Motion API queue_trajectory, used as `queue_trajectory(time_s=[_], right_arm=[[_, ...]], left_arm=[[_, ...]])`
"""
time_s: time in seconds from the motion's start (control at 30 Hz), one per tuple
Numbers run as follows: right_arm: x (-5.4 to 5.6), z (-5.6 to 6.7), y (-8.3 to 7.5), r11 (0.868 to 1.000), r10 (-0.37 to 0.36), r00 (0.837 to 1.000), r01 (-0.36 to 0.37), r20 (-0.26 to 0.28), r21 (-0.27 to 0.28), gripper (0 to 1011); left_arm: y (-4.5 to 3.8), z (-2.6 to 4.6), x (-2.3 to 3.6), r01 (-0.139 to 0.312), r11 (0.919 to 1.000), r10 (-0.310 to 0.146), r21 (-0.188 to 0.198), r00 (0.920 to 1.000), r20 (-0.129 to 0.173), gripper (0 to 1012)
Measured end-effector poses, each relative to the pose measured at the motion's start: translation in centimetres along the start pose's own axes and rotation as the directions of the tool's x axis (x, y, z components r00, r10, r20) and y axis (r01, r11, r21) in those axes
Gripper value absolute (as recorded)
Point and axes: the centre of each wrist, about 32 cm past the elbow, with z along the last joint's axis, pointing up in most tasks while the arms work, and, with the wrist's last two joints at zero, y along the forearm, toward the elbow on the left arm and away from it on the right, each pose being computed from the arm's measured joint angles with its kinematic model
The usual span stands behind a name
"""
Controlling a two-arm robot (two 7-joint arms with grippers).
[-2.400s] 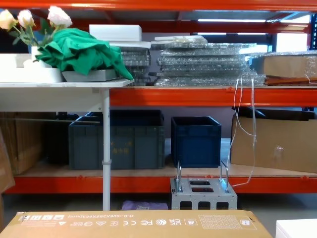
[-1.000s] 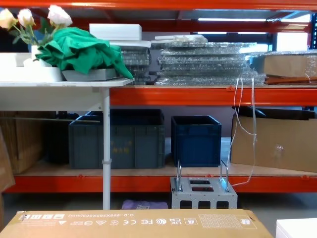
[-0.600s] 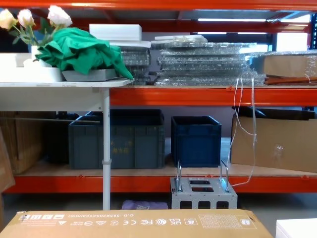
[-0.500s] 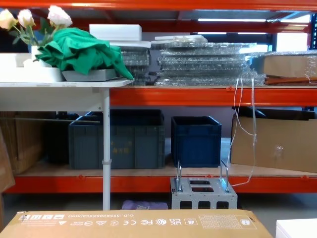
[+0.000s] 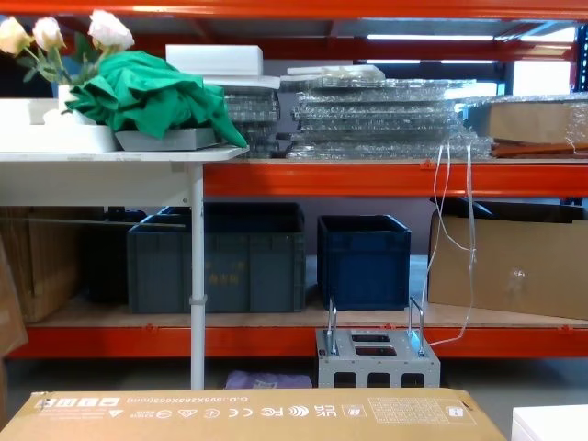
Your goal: Use one hand to grasp the basket and place it at the designated location.
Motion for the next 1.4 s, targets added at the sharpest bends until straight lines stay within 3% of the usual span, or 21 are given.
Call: queue_trajectory(time_s=[1.13,1.4], right_arm=[[0.53,0.2,0.64,0.999,0.04,0.999,-0.04,0.01,0.0,241],[0.42,0.03,0.4,1.0,0.026,1.0,-0.026,0.005,0.001,468]], left_arm=[[0.0,0.0,0.0,0.0,1.0,0.0,0.0,1.0,0.0,0],[0.0,0.0,0.0,0.0,1.0,0.0,0.0,1.0,0.0,0]])
